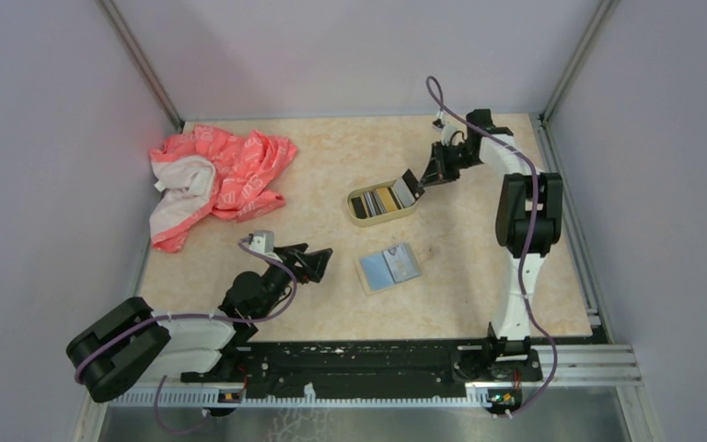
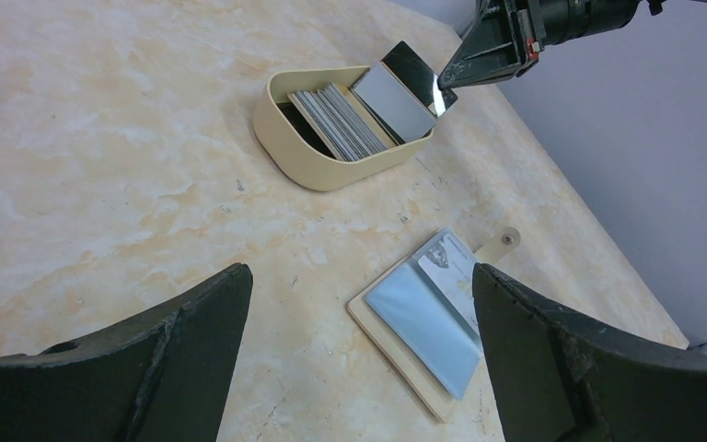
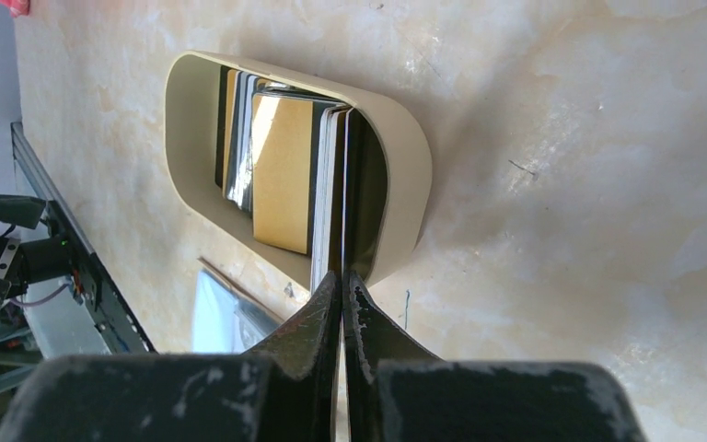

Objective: Put the credit cards into the card holder
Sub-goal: Pick up the credit card from the storage box.

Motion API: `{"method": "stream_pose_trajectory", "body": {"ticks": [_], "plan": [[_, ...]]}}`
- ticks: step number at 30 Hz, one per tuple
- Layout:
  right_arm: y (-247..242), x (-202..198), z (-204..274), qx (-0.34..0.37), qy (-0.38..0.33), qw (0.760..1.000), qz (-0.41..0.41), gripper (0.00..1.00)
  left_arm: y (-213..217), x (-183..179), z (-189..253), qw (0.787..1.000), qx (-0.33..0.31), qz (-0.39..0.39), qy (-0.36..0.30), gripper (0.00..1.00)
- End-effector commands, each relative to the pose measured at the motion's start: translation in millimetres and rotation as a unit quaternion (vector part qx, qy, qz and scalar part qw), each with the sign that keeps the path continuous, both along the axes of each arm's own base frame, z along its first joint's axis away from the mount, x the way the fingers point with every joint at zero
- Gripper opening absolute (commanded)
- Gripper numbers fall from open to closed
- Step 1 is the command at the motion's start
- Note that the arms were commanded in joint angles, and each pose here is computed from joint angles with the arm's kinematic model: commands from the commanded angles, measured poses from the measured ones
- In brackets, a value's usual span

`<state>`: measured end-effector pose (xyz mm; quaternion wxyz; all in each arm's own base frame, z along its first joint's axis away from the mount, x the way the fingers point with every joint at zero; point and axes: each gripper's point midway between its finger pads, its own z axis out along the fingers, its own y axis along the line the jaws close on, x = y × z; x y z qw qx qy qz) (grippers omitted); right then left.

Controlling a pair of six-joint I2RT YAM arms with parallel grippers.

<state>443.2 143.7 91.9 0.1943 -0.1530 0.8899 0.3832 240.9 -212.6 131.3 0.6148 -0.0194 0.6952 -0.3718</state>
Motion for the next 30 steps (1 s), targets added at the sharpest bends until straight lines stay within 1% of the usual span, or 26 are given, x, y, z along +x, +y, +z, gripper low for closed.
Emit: {"method": "stream_pose_trajectory", "body": {"ticks": [1,15,24,27,30], "plan": [[-7,9,35,-0.002,-0.059,0.998,-0.006,0.00,15,-14,-23,1.000,0.009,-0.001,0.015,0.95],[-10,3,56,0.026,-0.070,0.997,-0.001,0.00,14,-14,-23,1.000,0.011,-0.003,0.016,0.95],[-17,-2,83,0.066,-0.082,0.994,-0.007,0.00,11,-13,-22,1.000,0.015,-0.006,0.012,0.96],[-13,-6,94,0.086,-0.085,0.993,-0.004,0.00,4,-13,-16,0.999,0.020,-0.025,0.001,0.99],[-6,-14,108,0.121,-0.083,0.989,0.001,0.00,-13,-17,-7,0.997,0.026,-0.068,-0.017,0.99]]}}
